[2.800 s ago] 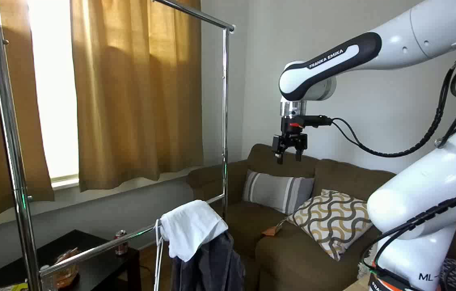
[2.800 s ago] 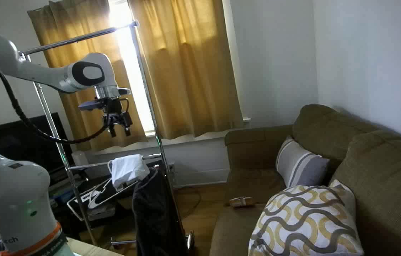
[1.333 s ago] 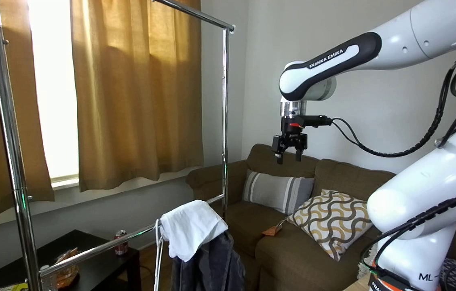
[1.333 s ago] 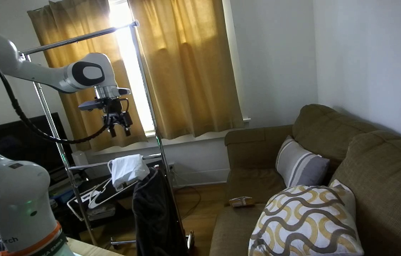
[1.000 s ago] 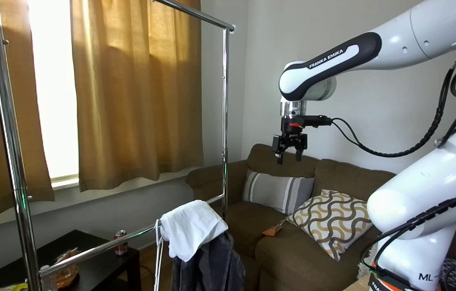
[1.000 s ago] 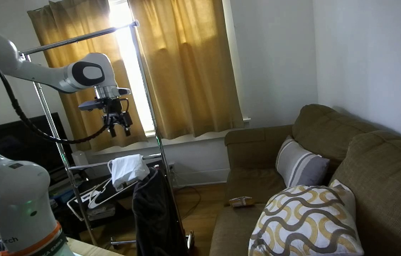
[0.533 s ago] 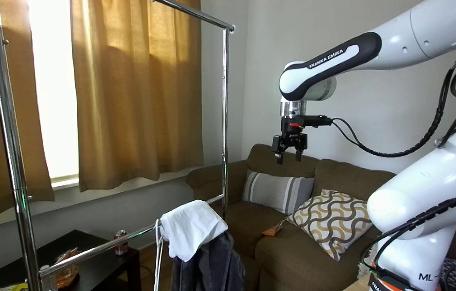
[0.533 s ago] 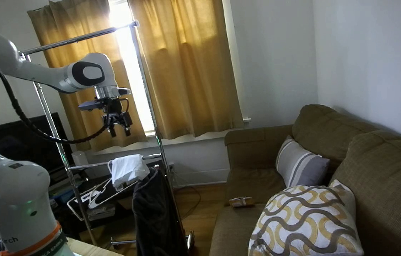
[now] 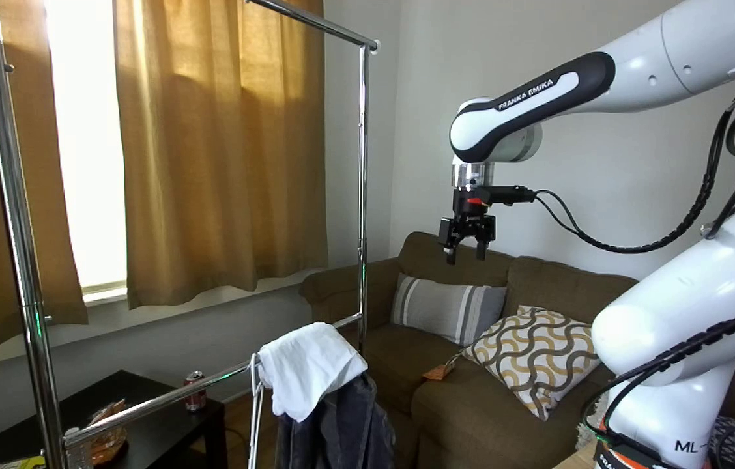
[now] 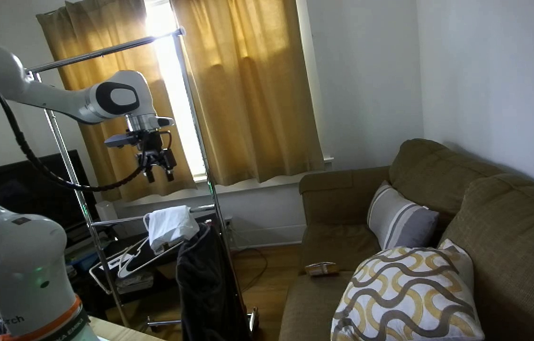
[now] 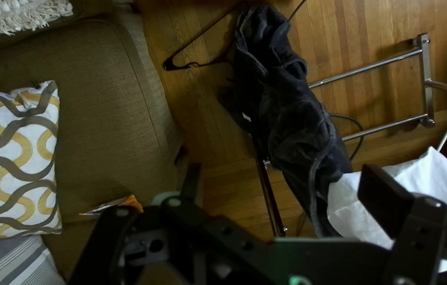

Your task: Remove the towel from the bottom rail of the clothes hanging rack and hang it on the top rail of the clothes hanging rack

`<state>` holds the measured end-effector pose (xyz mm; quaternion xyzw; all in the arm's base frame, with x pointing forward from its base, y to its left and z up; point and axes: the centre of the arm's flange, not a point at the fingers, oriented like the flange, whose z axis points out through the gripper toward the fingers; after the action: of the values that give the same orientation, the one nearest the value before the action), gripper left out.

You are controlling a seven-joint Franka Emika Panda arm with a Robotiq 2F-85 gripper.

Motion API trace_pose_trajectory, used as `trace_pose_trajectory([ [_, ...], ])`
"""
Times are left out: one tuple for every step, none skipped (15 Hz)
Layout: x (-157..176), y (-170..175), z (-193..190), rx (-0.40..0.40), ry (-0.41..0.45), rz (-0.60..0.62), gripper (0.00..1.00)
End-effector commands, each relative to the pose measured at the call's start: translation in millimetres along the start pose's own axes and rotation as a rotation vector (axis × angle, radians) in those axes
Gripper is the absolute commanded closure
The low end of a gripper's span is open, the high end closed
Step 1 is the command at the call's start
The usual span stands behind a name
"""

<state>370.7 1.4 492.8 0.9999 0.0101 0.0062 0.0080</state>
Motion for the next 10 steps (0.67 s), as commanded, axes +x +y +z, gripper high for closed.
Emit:
trace_pose_trajectory([
  [0, 0, 0, 0.0, 0.0, 0.0, 0.0],
  [9, -4, 10, 0.016, -0.015, -0.015, 0.0],
  [15, -7, 16, 0.026, -0.021, -0.028, 0.0],
  [21, -12, 23, 0.032, -0.026, -0.043, 0.0],
  [28, -19, 31, 0.046, -0.031, -0.069, 0.0],
  [35, -24, 38, 0.052, -0.028, -0.091, 0.0],
  [40, -30, 44, 0.058, -0.024, -0.116, 0.0],
  [48, -36, 51, 0.063, -0.003, -0.15, 0.0],
  [55, -42, 60, 0.063, 0.021, -0.19, 0.0],
  [62, -50, 67, 0.059, 0.035, -0.225, 0.0],
])
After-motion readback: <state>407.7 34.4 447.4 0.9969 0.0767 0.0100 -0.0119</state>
